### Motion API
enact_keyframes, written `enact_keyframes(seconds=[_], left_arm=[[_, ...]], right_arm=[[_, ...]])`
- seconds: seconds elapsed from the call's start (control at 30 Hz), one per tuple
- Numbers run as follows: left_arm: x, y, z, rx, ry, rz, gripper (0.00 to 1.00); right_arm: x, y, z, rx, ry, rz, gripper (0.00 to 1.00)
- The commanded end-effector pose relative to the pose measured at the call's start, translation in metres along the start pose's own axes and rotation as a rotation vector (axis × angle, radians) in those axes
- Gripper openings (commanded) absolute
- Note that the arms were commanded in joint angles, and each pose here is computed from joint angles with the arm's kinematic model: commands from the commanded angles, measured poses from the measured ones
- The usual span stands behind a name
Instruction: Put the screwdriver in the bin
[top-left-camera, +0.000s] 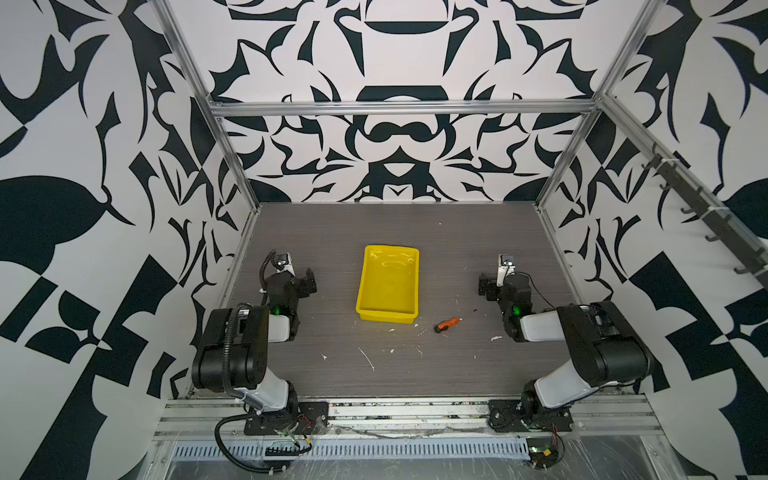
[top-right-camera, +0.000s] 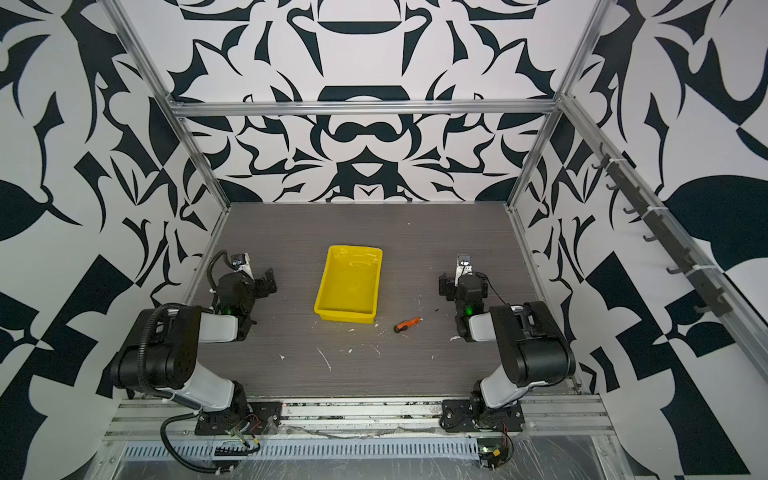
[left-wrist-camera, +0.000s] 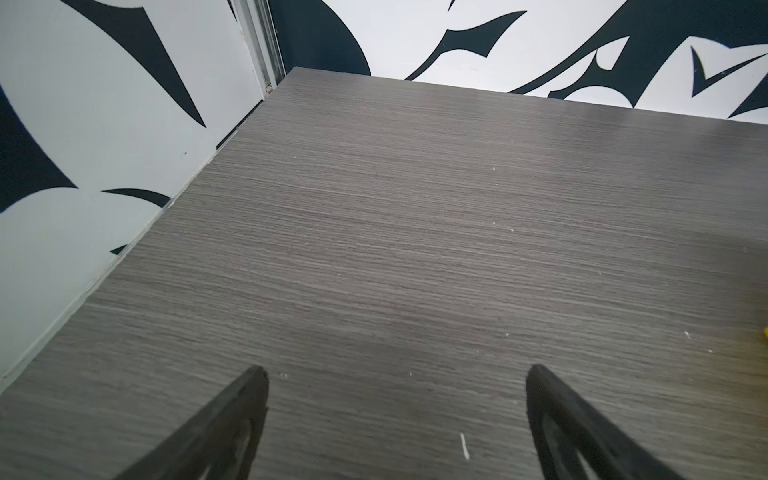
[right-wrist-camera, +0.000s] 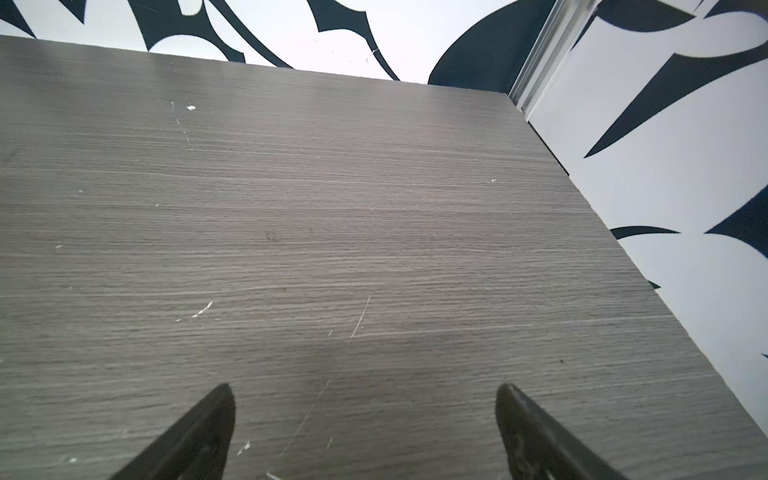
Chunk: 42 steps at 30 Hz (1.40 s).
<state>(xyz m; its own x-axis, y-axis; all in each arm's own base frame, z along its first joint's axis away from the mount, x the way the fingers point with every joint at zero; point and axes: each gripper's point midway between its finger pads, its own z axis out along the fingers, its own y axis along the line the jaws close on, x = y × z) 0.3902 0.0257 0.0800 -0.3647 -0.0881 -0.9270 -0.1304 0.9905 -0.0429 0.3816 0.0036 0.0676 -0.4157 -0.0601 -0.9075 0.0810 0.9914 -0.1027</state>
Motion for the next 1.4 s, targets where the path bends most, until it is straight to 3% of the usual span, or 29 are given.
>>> enact_keyframes(seconds=[0.0, 1.27, 1.37], left_arm=[[-0.010, -0.001, 0.000, 0.007, -0.029, 0.003, 0.99], [-0.010, 0.000, -0.003, 0.008, -0.038, 0.001, 0.99], [-0.015, -0.012, -0.011, 0.075, -0.072, 0.021, 0.99]], right_arm=[[-0.013, -0.001, -0.001, -0.002, -0.041, 0.023, 1.00], [-0.013, 0.007, -0.004, -0.050, -0.058, 0.019, 1.00], [-0.015, 0.007, -0.007, -0.044, -0.074, 0.017, 1.00]])
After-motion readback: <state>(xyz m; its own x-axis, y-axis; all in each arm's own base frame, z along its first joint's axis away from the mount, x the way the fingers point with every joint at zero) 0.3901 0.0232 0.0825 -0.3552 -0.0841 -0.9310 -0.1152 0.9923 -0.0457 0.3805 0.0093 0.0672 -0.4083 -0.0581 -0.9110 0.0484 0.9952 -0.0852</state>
